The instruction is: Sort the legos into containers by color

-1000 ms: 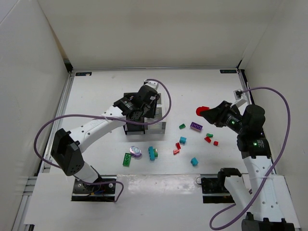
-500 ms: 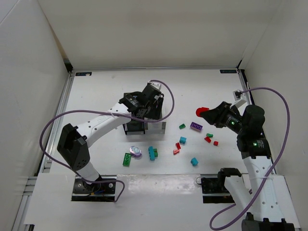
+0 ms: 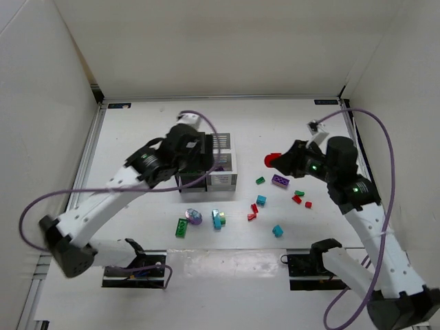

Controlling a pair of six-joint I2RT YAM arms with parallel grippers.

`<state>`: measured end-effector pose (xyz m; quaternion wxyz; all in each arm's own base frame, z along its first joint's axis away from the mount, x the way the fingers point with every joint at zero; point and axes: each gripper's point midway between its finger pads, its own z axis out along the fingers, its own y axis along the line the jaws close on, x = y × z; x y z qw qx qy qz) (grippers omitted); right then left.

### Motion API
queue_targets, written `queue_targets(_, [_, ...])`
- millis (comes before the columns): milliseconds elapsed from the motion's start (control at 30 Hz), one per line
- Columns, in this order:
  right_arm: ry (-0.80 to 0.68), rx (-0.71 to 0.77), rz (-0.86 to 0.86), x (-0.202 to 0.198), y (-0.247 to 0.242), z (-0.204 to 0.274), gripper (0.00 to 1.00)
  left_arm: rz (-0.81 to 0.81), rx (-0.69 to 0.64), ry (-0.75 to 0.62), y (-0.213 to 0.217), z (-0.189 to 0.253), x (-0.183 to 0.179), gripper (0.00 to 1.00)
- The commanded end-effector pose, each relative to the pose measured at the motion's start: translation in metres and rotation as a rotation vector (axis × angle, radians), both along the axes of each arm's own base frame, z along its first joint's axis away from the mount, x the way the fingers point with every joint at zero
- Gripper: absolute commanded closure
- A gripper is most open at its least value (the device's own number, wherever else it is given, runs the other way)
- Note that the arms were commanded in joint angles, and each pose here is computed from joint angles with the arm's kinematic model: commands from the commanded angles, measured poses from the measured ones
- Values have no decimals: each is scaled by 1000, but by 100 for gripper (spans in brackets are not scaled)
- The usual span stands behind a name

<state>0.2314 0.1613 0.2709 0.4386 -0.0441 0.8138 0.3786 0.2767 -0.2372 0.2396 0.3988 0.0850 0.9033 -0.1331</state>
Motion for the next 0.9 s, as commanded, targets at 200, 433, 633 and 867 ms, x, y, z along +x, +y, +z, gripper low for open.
queue_targets(200, [-128,-250,234,38,105,37,100,440,-105,130,127,-28,-94,1])
queue_targets(433, [-85,-371,328,77,188,21,100,507,-101,233,157,-53,-138,1])
queue_targets(633, [-52,-447,341,106,233,-1,100,508,-56,305,155,-62,-144,1])
queue_targets(867, [-63,-528,295,133,267,-34,100,454,-36,354,143,-76,-145,1])
